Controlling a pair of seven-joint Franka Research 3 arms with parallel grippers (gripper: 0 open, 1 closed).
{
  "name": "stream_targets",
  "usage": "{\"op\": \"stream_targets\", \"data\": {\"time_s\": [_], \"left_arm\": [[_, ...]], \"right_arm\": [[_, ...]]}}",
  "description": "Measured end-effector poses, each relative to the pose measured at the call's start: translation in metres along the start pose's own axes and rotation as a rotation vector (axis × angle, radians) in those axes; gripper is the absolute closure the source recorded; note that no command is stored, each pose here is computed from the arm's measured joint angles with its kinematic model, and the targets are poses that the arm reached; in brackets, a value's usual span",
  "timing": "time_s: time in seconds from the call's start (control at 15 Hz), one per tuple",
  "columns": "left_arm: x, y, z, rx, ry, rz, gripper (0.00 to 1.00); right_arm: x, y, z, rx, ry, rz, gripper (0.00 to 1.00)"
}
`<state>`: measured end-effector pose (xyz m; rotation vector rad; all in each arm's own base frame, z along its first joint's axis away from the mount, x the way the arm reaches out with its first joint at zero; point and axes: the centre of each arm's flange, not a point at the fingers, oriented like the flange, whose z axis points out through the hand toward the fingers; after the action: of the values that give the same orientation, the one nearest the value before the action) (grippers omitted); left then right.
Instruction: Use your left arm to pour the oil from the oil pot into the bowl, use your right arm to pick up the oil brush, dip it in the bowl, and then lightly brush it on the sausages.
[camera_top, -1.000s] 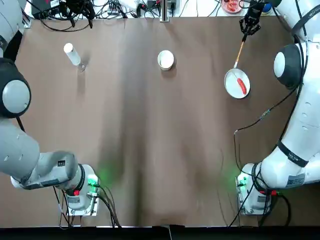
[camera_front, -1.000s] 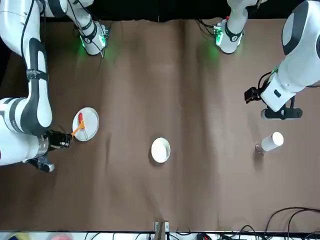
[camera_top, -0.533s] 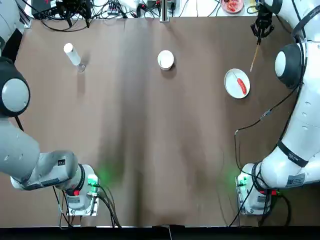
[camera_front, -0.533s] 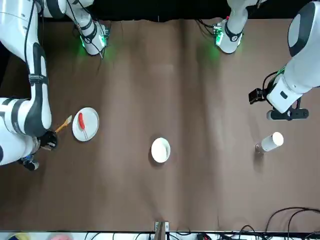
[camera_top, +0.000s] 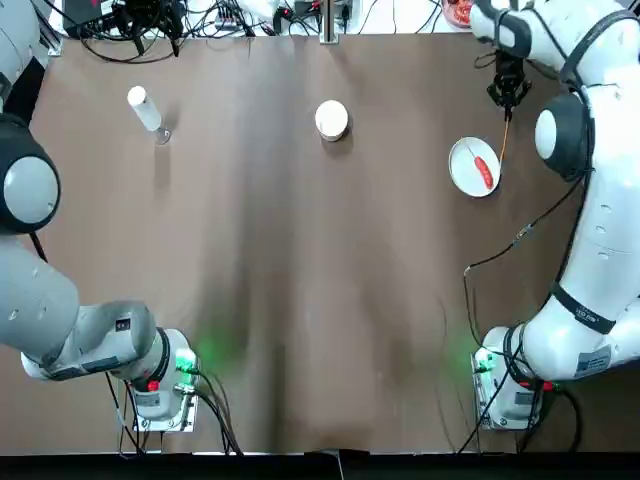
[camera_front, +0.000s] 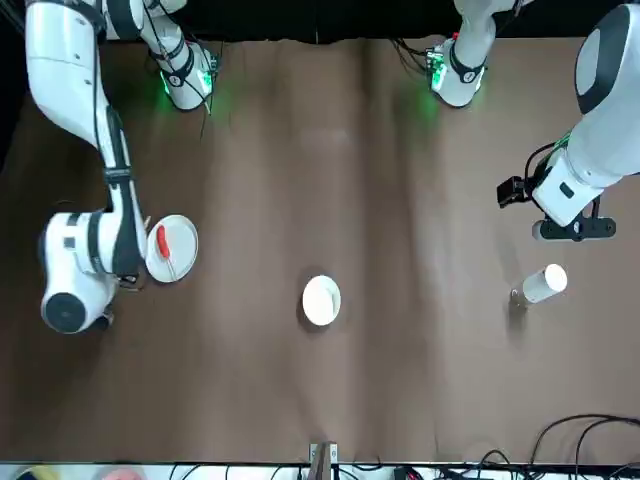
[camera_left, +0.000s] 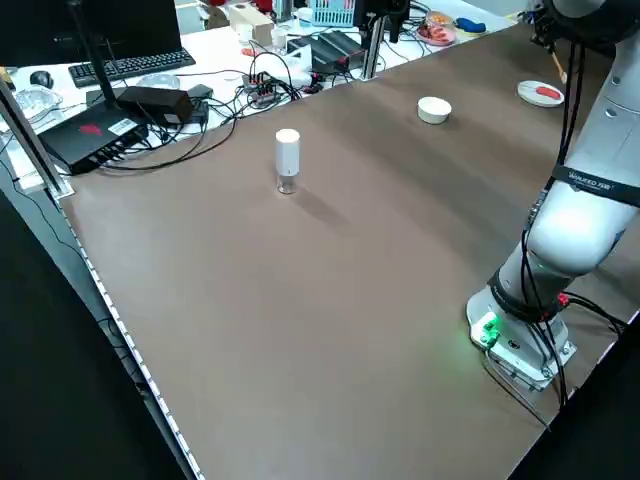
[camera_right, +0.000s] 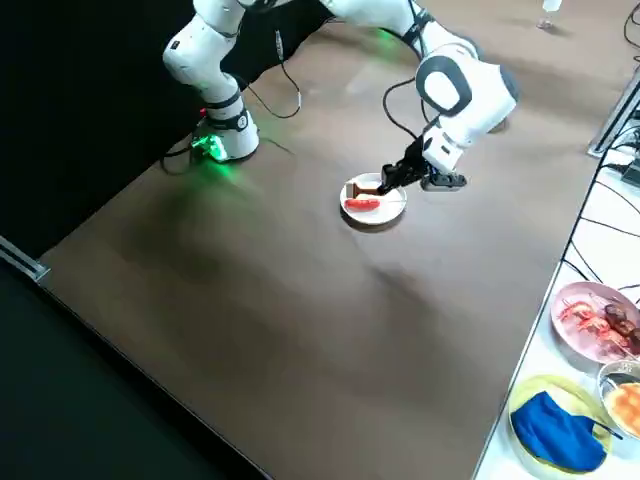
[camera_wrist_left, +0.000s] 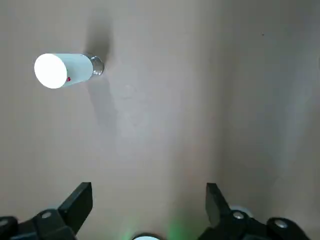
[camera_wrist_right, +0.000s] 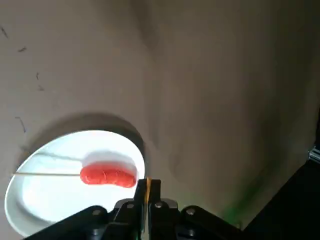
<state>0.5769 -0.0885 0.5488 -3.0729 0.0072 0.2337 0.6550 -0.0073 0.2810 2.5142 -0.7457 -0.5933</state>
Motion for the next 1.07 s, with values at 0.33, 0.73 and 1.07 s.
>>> {"op": "stream_targets", "data": {"time_s": [0.33,0.73,1.07], "left_arm": [[0.0,0.0,0.001,0.0,-0.001,0.0,0.0],[0.001,0.001,0.003,0.0,-0.006,0.002,0.0],[0.002,0.0,0.004,0.0,-0.007,0.002,0.0]], "right_arm": [[0.001,-0.031,0.018,0.001,0.049,0.036,0.96],[0.002,-0.043,0.019,0.022,0.086,0.061,0.96],[-0.003,-0.059,0.008,0.061,0.133,0.068,0.96]]}}
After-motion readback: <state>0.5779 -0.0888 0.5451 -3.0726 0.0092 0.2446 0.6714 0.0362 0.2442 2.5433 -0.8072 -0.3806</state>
